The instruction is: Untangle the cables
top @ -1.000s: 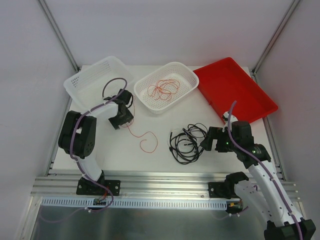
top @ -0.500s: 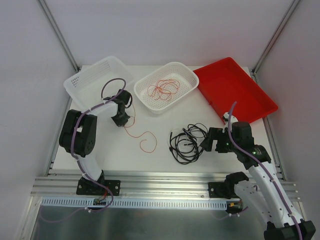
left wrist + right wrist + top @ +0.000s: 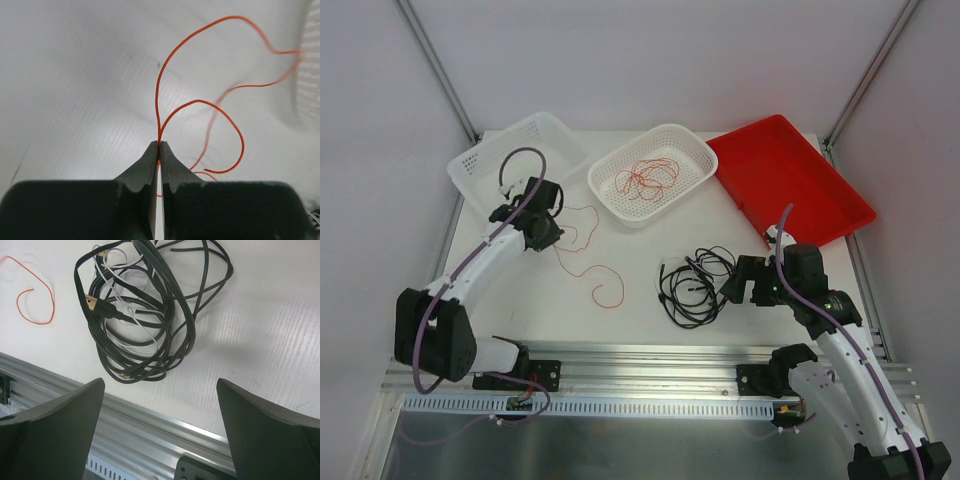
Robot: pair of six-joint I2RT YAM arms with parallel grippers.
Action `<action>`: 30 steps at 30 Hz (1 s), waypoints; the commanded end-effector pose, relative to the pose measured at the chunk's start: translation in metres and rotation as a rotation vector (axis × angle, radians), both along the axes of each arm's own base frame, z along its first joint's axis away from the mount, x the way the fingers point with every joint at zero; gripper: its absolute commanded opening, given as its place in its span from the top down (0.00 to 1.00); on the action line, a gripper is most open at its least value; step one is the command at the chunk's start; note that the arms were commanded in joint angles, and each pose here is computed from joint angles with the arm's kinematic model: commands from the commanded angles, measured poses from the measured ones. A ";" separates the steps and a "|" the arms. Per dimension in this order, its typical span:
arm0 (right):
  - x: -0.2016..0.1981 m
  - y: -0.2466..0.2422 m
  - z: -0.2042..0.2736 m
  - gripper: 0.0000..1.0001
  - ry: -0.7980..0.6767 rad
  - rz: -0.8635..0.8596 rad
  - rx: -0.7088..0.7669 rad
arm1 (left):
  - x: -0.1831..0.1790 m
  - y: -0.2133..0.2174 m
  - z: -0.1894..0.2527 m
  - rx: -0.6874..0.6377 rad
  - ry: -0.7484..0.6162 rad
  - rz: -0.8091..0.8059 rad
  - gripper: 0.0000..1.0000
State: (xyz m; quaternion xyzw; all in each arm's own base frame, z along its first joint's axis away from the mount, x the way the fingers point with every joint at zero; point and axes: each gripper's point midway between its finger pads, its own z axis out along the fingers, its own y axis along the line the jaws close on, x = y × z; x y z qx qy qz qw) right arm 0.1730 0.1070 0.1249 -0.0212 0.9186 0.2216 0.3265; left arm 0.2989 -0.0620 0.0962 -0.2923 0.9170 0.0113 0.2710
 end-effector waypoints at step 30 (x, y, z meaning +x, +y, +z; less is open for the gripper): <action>-0.001 0.001 0.003 0.00 -0.018 0.013 0.001 | 0.165 -0.107 0.423 -0.118 -1.058 -0.353 1.00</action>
